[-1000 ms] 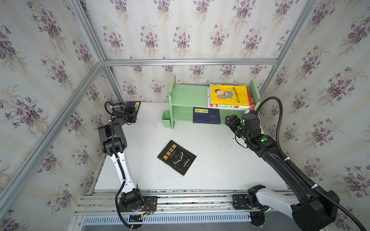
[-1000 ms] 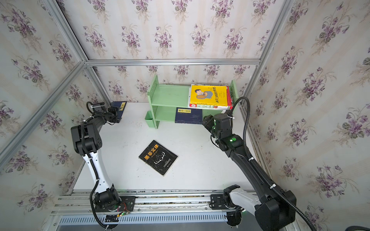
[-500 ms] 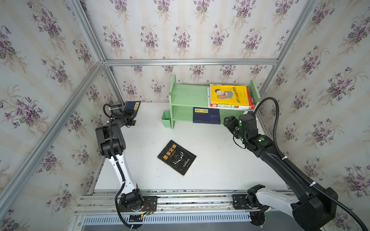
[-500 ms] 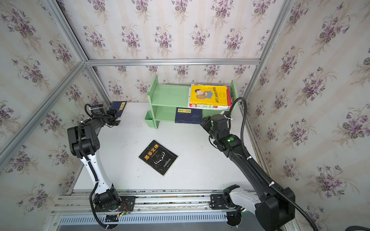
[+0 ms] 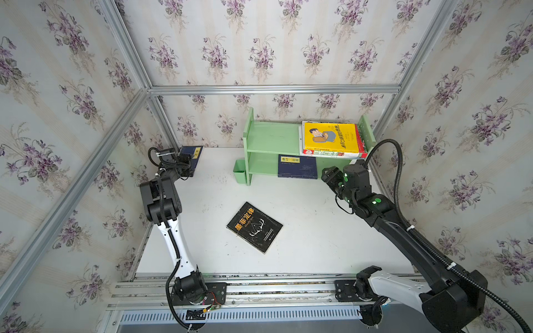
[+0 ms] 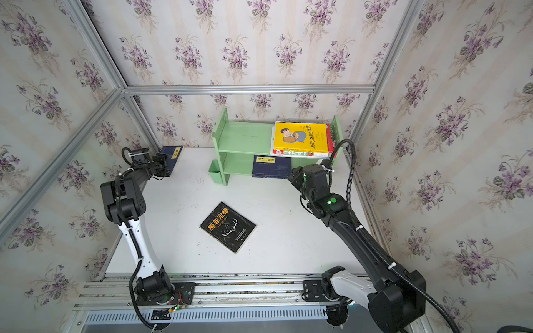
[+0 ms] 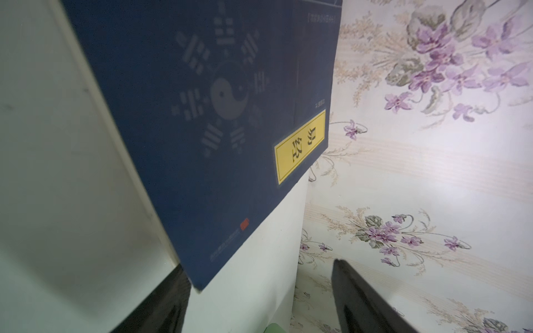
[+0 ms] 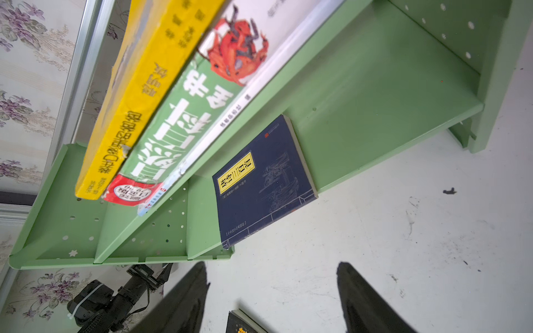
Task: Stacking books/files
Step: Move the book to the middle-left of the table.
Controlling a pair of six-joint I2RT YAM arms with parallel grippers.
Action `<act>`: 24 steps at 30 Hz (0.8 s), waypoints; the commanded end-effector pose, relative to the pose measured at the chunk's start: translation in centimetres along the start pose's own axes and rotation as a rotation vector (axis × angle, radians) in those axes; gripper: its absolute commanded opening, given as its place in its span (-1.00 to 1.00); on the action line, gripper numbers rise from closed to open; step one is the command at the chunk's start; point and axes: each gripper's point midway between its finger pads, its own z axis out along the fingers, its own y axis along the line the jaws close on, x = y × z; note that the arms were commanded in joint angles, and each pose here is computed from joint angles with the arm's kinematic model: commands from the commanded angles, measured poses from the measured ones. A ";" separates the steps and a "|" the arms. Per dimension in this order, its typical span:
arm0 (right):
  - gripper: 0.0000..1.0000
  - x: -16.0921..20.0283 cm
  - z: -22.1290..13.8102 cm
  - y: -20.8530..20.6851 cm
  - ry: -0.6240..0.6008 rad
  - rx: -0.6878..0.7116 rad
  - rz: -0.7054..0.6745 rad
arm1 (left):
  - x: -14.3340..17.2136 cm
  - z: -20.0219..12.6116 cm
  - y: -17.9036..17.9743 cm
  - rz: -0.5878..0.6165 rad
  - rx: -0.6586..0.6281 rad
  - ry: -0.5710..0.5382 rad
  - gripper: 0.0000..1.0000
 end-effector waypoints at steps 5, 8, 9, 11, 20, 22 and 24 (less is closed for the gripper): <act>0.46 -0.6 -0.2 0.4 -0.023 -0.003 0.003 | -0.4 0.2 -1.5 -0.003 0.083 -0.010 0.56; 0.46 -0.5 -0.1 0.4 -0.021 0.001 0.001 | -0.5 -0.1 -2.2 0.002 0.149 -0.031 0.51; 0.47 -0.4 -0.1 0.4 -0.020 0.001 0.002 | -0.5 -0.1 -2.2 -0.002 0.164 -0.034 0.46; 0.47 -0.4 0.0 0.3 -0.018 0.002 0.002 | -0.5 -0.1 -2.4 -0.006 0.192 -0.037 0.37; 0.46 -0.5 -0.1 0.3 -0.020 0.005 0.001 | -0.8 0.5 -1.4 -0.034 0.189 -0.049 -0.16; 0.46 -0.5 -0.3 0.4 -0.021 0.004 0.001 | -0.9 0.8 -1.0 -0.049 0.182 -0.049 -0.26; 0.47 -0.6 -0.3 0.4 -0.024 0.004 0.001 | -0.8 0.9 -0.7 -0.059 0.176 -0.045 -0.37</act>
